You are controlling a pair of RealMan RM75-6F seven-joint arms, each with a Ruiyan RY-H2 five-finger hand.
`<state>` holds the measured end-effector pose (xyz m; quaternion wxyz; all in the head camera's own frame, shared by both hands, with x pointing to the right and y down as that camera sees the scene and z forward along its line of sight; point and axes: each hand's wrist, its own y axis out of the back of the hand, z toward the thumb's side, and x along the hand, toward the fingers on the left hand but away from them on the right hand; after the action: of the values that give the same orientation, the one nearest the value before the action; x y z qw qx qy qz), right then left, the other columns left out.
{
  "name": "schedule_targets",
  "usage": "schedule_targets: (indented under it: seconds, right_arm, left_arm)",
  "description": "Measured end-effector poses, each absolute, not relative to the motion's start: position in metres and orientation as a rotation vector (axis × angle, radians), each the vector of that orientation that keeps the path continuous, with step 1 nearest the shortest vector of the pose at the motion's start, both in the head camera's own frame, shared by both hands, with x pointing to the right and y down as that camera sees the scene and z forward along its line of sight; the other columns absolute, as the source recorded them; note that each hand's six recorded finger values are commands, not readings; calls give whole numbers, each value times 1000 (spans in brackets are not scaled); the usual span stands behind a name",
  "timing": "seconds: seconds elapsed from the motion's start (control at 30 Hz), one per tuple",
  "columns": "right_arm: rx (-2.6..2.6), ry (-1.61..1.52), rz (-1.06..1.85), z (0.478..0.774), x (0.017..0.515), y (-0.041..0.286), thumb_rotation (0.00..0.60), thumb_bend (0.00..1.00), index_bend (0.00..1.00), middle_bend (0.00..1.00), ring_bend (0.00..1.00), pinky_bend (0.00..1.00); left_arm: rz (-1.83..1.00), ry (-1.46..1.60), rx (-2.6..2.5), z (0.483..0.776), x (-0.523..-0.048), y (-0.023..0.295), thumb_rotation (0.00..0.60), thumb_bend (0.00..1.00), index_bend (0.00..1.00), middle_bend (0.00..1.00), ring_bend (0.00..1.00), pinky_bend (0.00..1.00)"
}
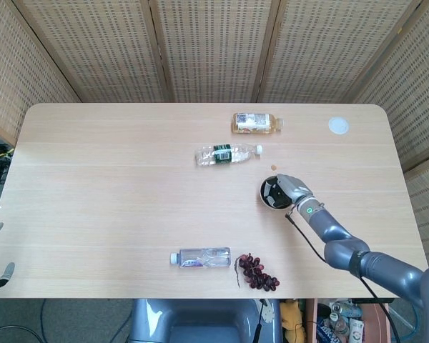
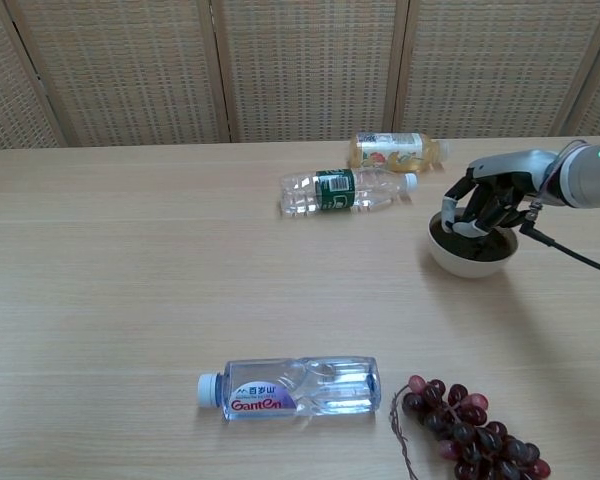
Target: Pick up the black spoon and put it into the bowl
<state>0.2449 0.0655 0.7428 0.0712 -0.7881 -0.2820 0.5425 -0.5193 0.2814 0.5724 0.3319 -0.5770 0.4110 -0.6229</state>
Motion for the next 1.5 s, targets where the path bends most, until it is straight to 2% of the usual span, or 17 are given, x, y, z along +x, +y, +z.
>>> schedule_targets:
  seconds: [0.07, 0.27, 0.53, 0.63, 0.77, 0.97, 1.13, 1.23, 1.33, 1.4, 1.5]
  right_arm:
    - [-2369, -865, 1622, 741, 246, 65, 600, 0, 504, 949, 960, 1000]
    - [-2368, -913, 1595, 735, 249, 68, 600, 0, 425, 949, 960, 1000]
    - [-2358, -928, 1595, 734, 251, 68, 600, 0, 394, 930, 959, 1000]
    - [-2368, -952, 1578, 729, 249, 67, 600, 0, 393, 889, 959, 1000]
    - [-2378, -993, 1530, 716, 249, 67, 600, 0, 393, 784, 929, 1000]
    - [-2366, -1143, 1410, 684, 256, 67, 600, 5, 398, 671, 772, 1000]
    - [-2286, -1287, 1299, 654, 274, 73, 600, 18, 431, 598, 652, 923]
    - [-2188, -1351, 1237, 636, 291, 78, 600, 37, 442, 558, 588, 863]
    - [-2065, -1385, 1194, 620, 310, 86, 600, 143, 444, 519, 525, 789]
    - [-1992, -1386, 1181, 612, 320, 93, 600, 221, 444, 485, 477, 721]
    - [-1849, -1344, 1186, 601, 336, 107, 600, 239, 444, 425, 394, 599]
  left_arm:
    - [-1624, 1074, -1510, 572, -519, 281, 600, 361, 0, 0, 0, 0]
    - [-1619, 1078, -1506, 571, -519, 281, 600, 362, 0, 0, 0, 0]
    - [-1619, 1082, -1502, 569, -520, 281, 600, 361, 0, 0, 0, 0]
    - [-1621, 1084, -1494, 568, -521, 281, 600, 361, 0, 0, 0, 0]
    - [-1616, 1087, -1483, 566, -522, 278, 600, 360, 0, 0, 0, 0]
    - [-1603, 1092, -1464, 563, -521, 275, 600, 360, 0, 0, 0, 0]
    - [-1589, 1092, -1459, 563, -519, 271, 600, 360, 0, 0, 0, 0]
    - [-1558, 1091, -1451, 560, -515, 267, 600, 361, 0, 0, 0, 0]
    - [-1524, 1086, -1446, 560, -511, 264, 600, 361, 0, 0, 0, 0]
    - [-1520, 1083, -1446, 560, -511, 263, 600, 360, 0, 0, 0, 0]
    - [-1512, 1069, -1449, 562, -506, 263, 600, 360, 0, 0, 0, 0]
